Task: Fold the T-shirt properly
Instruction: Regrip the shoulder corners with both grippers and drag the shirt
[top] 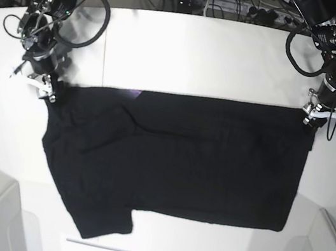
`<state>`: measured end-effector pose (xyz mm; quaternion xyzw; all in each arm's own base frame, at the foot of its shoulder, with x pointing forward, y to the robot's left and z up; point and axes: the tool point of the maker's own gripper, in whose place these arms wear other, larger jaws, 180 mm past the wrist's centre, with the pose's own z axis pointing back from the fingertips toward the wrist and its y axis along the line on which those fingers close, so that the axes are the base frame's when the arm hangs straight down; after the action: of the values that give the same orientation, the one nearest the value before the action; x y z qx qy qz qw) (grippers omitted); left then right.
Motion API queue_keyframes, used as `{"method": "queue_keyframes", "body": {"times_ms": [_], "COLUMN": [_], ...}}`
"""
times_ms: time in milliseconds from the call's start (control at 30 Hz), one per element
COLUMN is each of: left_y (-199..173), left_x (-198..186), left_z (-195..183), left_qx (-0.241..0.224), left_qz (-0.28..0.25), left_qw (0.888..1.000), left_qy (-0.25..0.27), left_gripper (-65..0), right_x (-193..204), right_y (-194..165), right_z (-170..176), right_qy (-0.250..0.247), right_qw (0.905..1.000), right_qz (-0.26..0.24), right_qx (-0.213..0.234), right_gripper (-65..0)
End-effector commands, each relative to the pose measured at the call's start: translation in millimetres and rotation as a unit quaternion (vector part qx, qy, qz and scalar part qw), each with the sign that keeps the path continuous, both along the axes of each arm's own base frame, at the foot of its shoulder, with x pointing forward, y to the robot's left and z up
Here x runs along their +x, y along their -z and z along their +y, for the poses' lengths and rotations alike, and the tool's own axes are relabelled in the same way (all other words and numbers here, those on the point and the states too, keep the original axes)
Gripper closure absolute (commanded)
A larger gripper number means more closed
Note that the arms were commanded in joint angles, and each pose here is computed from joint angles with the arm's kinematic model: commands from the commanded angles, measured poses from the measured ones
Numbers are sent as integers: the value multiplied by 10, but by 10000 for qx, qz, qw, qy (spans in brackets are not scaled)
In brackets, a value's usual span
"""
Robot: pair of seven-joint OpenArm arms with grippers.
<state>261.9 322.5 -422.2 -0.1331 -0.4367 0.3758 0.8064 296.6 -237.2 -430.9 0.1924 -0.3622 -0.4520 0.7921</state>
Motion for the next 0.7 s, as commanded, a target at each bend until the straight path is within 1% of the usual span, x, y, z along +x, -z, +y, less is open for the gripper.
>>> {"method": "queue_keyframes", "body": {"times_ms": [0, 100, 133, 200, 267, 300, 333, 400, 467, 500, 567, 667], "left_y": [22, 24, 24, 21, 20, 13, 0, -11, -11, -9, -5, -37], "left_x": [-9, -4, -4, -11, -16, -15, -9, -3, -2, -3, -16, -44], "left_z": [-22, -32, -32, -18, -8, 4, 24, 39, 45, 43, 49, 144], "left_qx": [-7, -8, -8, -6, -4, 11, 47, 76, 86, 82, 89, 219], "left_qz": [133, 135, 135, 132, 131, 131, 133, 135, 142, 147, 163, 211], "left_qw": [9999, 9998, 9998, 9999, 9999, 9999, 9999, 9998, 9998, 9998, 9998, 9994], "left_qy": [96, 111, 111, 88, 73, 75, 94, 112, 120, 124, 125, 152], "left_gripper": [-288, -288, -286, -273, -209, -163, -102, 0, 0, 0, 0, 0], "right_x": [-7, -12, -18, -18, -16, -10, -19, 7, 1, 11, -16, -59], "right_y": [2, 1, 5, 5, 1, 1, 21, 33, 99, 119, 153, 152], "right_z": [-27, -42, -41, -41, -46, -44, -40, -33, -13, -5, -83, -157], "right_qy": [9, 32, 26, 26, 20, 14, 15, 26, 34, 40, 205, 323], "right_qw": [10000, 10000, 10000, 10000, 10000, 10000, 10000, 10000, 9998, 9998, 9996, 9993], "right_qz": [65, 65, 68, 68, 63, 57, 83, 84, 159, 176, 181, 173], "right_qx": [-32, -33, -35, -35, -44, -42, -26, 17, 85, 113, 88, 41], "right_gripper": [-390, -387, -372, -315, -234, -195, -155, -89, -5, 0, 0, 0]}}
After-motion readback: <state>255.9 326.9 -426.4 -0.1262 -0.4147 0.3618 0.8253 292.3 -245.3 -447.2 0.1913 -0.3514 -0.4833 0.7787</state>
